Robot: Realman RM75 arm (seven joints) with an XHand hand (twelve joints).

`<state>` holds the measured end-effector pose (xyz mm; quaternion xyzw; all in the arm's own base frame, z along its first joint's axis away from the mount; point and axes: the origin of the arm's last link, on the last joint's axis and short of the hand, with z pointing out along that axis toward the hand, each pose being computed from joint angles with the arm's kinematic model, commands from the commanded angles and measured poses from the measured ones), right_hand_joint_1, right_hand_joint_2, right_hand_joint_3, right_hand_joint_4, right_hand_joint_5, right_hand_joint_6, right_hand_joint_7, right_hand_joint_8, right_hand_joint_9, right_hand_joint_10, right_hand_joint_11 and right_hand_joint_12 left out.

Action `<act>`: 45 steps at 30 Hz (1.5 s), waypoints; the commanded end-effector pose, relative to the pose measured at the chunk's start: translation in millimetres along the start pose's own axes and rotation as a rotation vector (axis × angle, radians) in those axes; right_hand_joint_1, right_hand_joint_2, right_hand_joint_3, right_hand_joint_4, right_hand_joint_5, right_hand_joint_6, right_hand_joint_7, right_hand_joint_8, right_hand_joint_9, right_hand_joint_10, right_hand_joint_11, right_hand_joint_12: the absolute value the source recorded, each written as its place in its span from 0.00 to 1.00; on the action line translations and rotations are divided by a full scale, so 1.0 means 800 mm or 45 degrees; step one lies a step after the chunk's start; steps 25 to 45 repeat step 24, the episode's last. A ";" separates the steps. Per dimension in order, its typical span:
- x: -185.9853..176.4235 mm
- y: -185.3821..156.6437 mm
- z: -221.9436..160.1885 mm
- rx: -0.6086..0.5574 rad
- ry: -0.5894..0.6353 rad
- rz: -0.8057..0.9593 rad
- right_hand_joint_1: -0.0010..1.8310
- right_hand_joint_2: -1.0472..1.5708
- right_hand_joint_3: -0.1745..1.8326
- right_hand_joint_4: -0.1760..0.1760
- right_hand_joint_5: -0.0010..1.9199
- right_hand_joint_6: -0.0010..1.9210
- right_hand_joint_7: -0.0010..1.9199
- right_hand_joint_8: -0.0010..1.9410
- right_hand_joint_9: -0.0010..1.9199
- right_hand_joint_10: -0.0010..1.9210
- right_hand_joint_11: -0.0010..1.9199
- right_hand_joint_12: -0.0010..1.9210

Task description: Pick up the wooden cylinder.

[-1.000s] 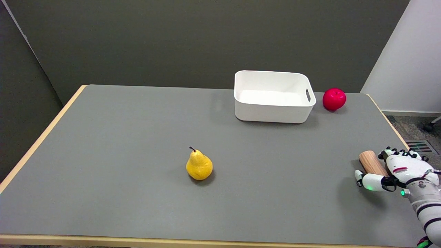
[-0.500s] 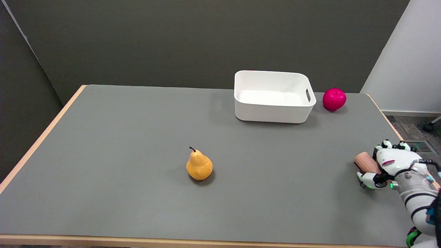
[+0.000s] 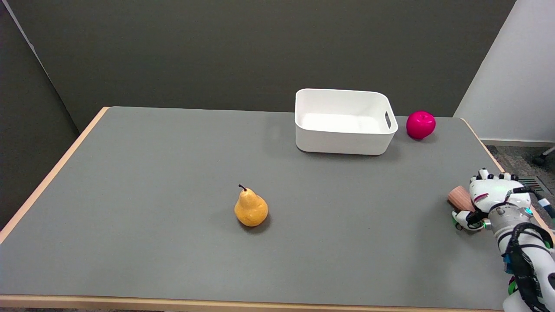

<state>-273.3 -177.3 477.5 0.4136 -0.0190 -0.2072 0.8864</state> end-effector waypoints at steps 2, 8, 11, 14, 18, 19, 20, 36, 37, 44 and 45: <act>0.070 0.011 0.027 -0.143 0.231 -0.163 0.48 0.80 0.42 0.51 0.32 0.91 0.00 1.00 0.10 1.00 0.00 1.00; 0.116 0.012 0.042 -0.157 0.378 -0.139 0.48 0.80 0.44 0.50 0.32 0.93 0.00 1.00 0.07 1.00 0.00 1.00; 0.136 0.005 0.047 -0.134 0.447 -0.132 0.47 0.80 0.44 0.51 0.31 0.93 0.00 1.00 0.06 1.00 0.00 1.00; 0.152 -0.007 0.050 -0.099 0.499 -0.148 0.47 0.80 0.45 0.51 0.31 0.94 0.00 1.00 0.06 1.00 0.00 1.00; 0.174 -0.023 0.055 -0.037 0.564 -0.142 0.47 0.79 0.45 0.53 0.31 0.94 0.00 1.00 0.06 1.00 0.01 1.00; 0.178 -0.026 0.056 -0.021 0.577 -0.129 0.47 0.79 0.45 0.53 0.31 0.94 0.00 1.00 0.06 1.00 0.01 1.00; 0.188 -0.031 0.058 0.005 0.604 -0.104 0.47 0.79 0.46 0.54 0.31 0.94 0.00 1.00 0.05 1.00 0.01 1.00; 0.215 -0.058 0.066 0.103 0.677 -0.059 0.47 0.79 0.46 0.54 0.31 0.94 0.00 1.00 0.05 1.00 0.03 1.00; 0.215 -0.058 0.066 0.103 0.677 -0.059 0.47 0.79 0.46 0.54 0.31 0.94 0.00 1.00 0.05 1.00 0.03 1.00; 0.215 -0.058 0.066 0.103 0.677 -0.059 0.47 0.79 0.46 0.54 0.31 0.94 0.00 1.00 0.05 1.00 0.03 1.00; 0.215 -0.058 0.066 0.103 0.677 -0.059 0.47 0.79 0.46 0.54 0.31 0.94 0.00 1.00 0.05 1.00 0.03 1.00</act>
